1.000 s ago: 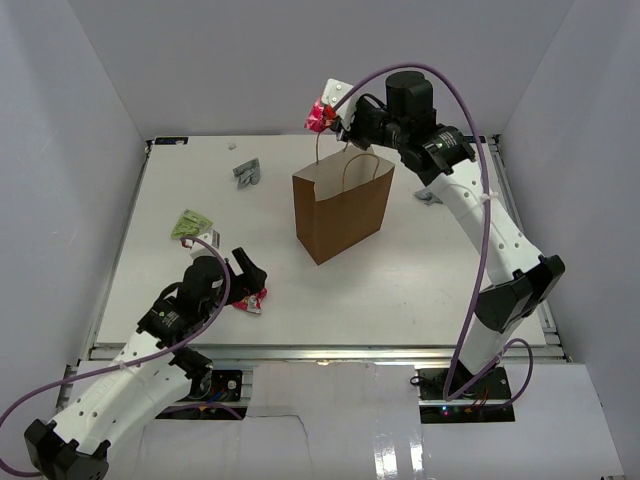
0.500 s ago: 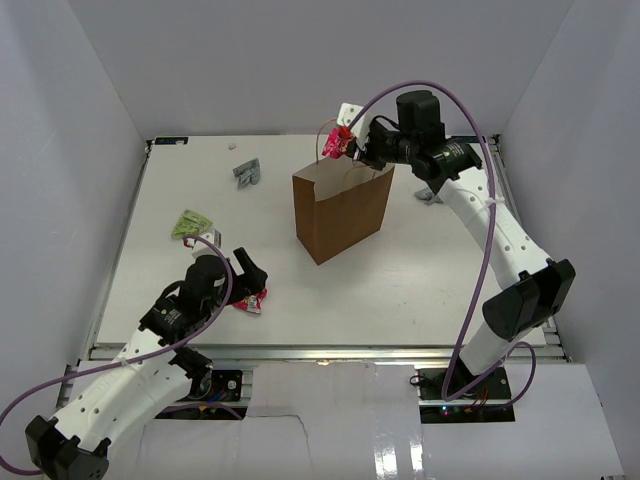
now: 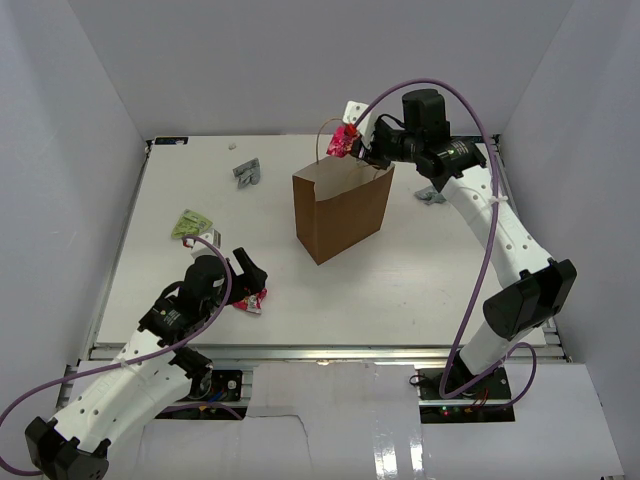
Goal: Place the snacks into the paper bag
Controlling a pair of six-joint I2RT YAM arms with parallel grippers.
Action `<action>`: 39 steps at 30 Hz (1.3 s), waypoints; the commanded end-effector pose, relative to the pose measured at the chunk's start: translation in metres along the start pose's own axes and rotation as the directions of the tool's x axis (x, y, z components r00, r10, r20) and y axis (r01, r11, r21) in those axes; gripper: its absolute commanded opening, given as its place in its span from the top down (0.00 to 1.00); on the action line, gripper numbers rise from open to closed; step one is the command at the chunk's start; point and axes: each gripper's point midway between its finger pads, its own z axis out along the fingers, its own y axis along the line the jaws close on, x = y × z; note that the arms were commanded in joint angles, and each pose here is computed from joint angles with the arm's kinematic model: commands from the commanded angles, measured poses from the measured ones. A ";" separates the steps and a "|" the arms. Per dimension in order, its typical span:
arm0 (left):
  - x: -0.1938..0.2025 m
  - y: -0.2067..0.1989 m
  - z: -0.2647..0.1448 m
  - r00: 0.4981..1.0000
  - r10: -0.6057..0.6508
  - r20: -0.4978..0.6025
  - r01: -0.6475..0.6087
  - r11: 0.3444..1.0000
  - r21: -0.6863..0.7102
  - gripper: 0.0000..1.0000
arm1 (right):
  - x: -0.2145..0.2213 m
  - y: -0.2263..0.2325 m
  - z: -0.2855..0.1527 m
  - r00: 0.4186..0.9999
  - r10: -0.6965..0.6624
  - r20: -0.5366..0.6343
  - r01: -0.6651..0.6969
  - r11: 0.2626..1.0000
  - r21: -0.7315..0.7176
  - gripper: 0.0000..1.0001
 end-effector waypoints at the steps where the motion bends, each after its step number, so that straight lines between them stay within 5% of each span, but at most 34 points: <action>1: -0.006 -0.006 -0.002 1.000 -0.009 0.016 0.008 1.000 0.024 0.02 | -0.011 -0.002 -0.007 0.999 -0.017 0.036 0.017 1.000 0.000 0.69; 19: -0.003 0.000 0.001 0.999 -0.053 0.011 0.054 0.998 -0.019 0.02 | -0.018 0.002 -0.012 0.998 -0.007 0.065 0.009 1.000 -0.026 0.59; 25: 0.017 0.029 0.009 0.980 -0.198 -0.017 0.190 0.960 -0.204 0.02 | -0.066 -0.031 -0.036 0.951 0.228 0.210 -0.229 0.973 -0.022 0.47; 34: 0.052 0.043 0.027 0.972 -0.157 -0.175 0.097 0.946 -0.309 0.02 | -0.083 -0.058 -0.082 0.885 0.333 0.325 -0.348 0.937 -0.014 0.34; 39: 0.070 0.057 0.041 0.957 -0.102 -0.271 -0.012 0.922 -0.387 0.02 | -0.038 -0.062 -0.103 0.863 0.407 0.299 -0.410 0.910 -0.054 0.33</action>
